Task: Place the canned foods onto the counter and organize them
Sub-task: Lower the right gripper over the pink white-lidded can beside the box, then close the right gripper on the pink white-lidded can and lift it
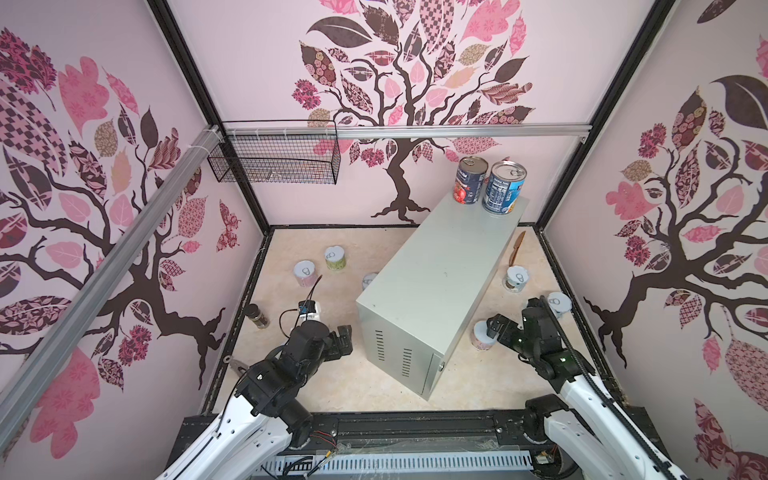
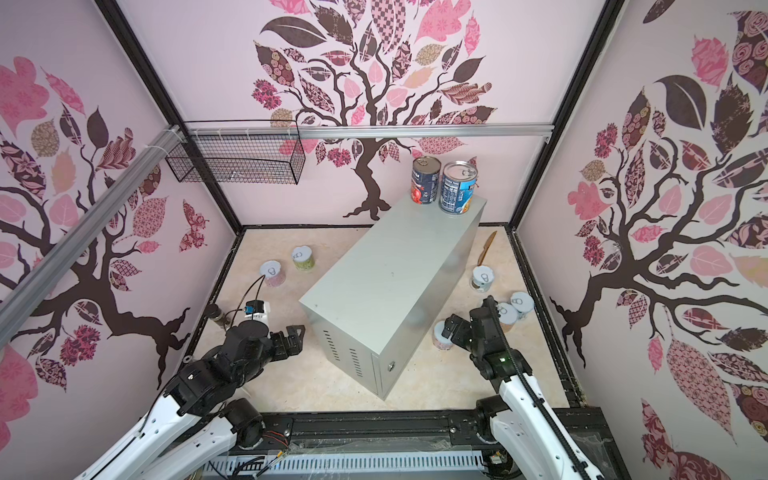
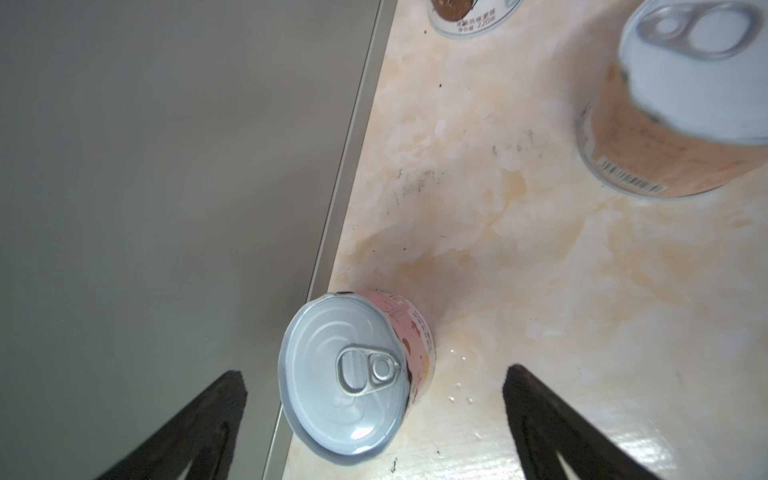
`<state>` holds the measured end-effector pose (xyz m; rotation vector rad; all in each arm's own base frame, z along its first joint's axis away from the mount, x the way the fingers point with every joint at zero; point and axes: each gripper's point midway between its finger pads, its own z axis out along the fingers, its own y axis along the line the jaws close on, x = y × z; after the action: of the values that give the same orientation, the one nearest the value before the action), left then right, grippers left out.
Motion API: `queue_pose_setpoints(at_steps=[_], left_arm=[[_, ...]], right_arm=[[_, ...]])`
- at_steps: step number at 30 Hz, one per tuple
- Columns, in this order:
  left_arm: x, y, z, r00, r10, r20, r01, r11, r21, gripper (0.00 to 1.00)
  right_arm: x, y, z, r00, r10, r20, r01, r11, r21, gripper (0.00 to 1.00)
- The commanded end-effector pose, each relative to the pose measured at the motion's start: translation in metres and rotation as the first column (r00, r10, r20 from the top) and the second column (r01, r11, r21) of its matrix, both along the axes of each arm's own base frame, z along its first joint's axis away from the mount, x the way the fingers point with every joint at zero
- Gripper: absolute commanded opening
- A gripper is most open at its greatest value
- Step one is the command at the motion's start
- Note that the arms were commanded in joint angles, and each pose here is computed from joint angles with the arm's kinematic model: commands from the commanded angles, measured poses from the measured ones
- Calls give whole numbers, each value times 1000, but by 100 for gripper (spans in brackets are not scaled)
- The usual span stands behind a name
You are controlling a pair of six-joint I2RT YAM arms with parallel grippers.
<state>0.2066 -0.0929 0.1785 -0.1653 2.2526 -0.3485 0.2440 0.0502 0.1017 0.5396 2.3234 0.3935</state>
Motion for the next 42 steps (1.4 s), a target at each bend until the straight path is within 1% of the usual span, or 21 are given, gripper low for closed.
queue_pose_setpoints(at_steps=[1,5,10,16,22,25,29,32,38,42], left_arm=[[7,-9,3,999,-8,39,10,999,-52,98],[6,-7,3,999,0,44,3,998,-62,98],[4,-5,2,999,8,52,-4,997,-74,98],[1,-4,2,999,4,49,0,997,-74,98],[-1,-4,5,998,-2,59,6,997,-78,98],[-2,-4,5,998,-1,61,6,997,-75,98],[-2,-3,6,998,3,69,2,997,-76,98],[-2,-6,5,998,-9,65,14,997,-78,98],[-2,-9,4,998,-23,59,27,996,-82,98],[-2,-10,5,998,-24,63,30,996,-86,98]], right_arm=[[15,11,6,999,19,40,-18,1000,-16,100],[22,22,-4,999,49,5,-49,998,-36,100],[27,23,-13,999,51,-13,-51,998,-46,100],[30,30,-25,996,76,-48,-78,996,-35,100],[27,28,-37,990,99,-102,-107,991,-77,100],[27,21,-36,990,84,-110,-98,988,-123,100],[25,7,-33,990,60,-124,-85,974,-212,100],[23,2,-31,991,42,-127,-71,971,-228,100],[17,-15,-30,988,-40,-149,-4,958,-285,100],[17,-16,-31,985,-52,-163,1,955,-296,100]])
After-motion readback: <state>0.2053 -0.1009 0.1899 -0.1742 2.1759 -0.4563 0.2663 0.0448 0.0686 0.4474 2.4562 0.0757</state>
